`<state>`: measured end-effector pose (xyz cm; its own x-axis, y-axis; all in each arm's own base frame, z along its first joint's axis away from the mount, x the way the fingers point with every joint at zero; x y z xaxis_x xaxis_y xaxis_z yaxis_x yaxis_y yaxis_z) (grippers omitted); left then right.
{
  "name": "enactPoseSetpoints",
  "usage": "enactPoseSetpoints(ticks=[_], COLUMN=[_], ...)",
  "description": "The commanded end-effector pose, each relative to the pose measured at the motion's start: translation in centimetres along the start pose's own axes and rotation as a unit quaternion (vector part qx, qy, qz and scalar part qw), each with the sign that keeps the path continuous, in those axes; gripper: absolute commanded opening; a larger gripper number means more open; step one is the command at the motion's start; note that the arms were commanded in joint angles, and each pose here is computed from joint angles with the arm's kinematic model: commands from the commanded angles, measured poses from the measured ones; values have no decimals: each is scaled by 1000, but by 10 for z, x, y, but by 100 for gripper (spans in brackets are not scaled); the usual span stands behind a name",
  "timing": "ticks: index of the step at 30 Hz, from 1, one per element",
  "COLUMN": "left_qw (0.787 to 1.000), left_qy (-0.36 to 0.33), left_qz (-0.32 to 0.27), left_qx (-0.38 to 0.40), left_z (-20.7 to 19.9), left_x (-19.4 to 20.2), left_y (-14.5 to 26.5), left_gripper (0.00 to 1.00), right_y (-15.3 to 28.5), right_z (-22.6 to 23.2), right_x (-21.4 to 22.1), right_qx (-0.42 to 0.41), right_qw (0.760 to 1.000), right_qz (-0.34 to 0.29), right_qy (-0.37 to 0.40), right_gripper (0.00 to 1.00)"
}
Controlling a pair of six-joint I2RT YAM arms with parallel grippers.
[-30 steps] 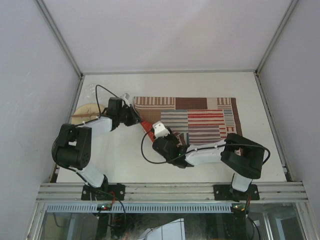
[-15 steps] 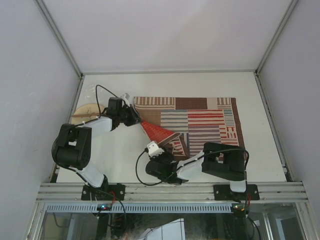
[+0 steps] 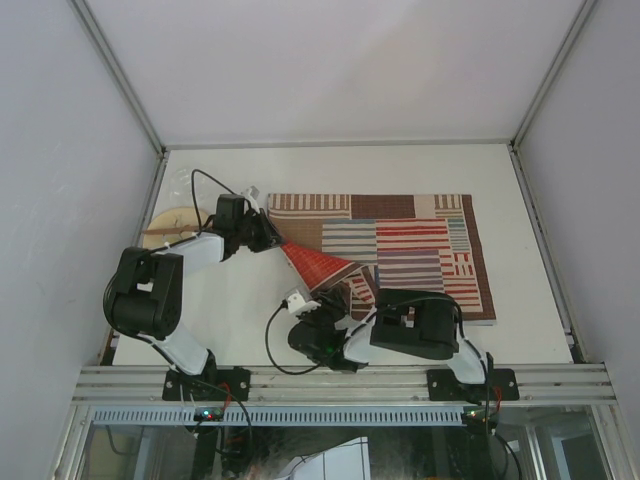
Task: Set the dinner table for one person
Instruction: Flatten out the napkin at the center of the board.
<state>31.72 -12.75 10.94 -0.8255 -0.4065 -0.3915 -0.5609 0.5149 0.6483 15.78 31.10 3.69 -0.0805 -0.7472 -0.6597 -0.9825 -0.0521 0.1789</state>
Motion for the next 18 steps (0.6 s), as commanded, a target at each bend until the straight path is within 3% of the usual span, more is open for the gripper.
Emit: enactPoseSetpoints(ticks=[1, 6, 13, 18], left_qw=[999, 999, 999, 999], left_qy=[-19, -20, -20, -19], left_qz=[-3, -4, -4, -3], left_qx=[26, 27, 26, 26], left_z=[-15, -15, -14, -13], left_x=[-8, -7, -7, -6], left_y=[5, 6, 5, 4], left_gripper=[9, 9, 9, 9], right_y=[-11, -16, -18, -17], right_z=[1, 5, -4, -12], right_x=[4, -5, -22, -29], right_qx=[14, 18, 32, 33], right_qw=[999, 998, 997, 997], right_qz=[-5, -28, -56, -61], right_qy=[49, 49, 48, 35], right_gripper=[37, 34, 9, 0])
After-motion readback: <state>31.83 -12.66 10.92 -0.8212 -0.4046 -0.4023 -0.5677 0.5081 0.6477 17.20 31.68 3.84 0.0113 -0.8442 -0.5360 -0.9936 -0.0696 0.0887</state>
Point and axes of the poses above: each gripper's point midway between its finger pads, its own y axis back along the fingers, its own z axis along the line the jaws close on, x = y × z, the point moved 8 cm from there along y, back along the fingers, and after that the axes turned 6 degrees about y, right-handed, at the moved point
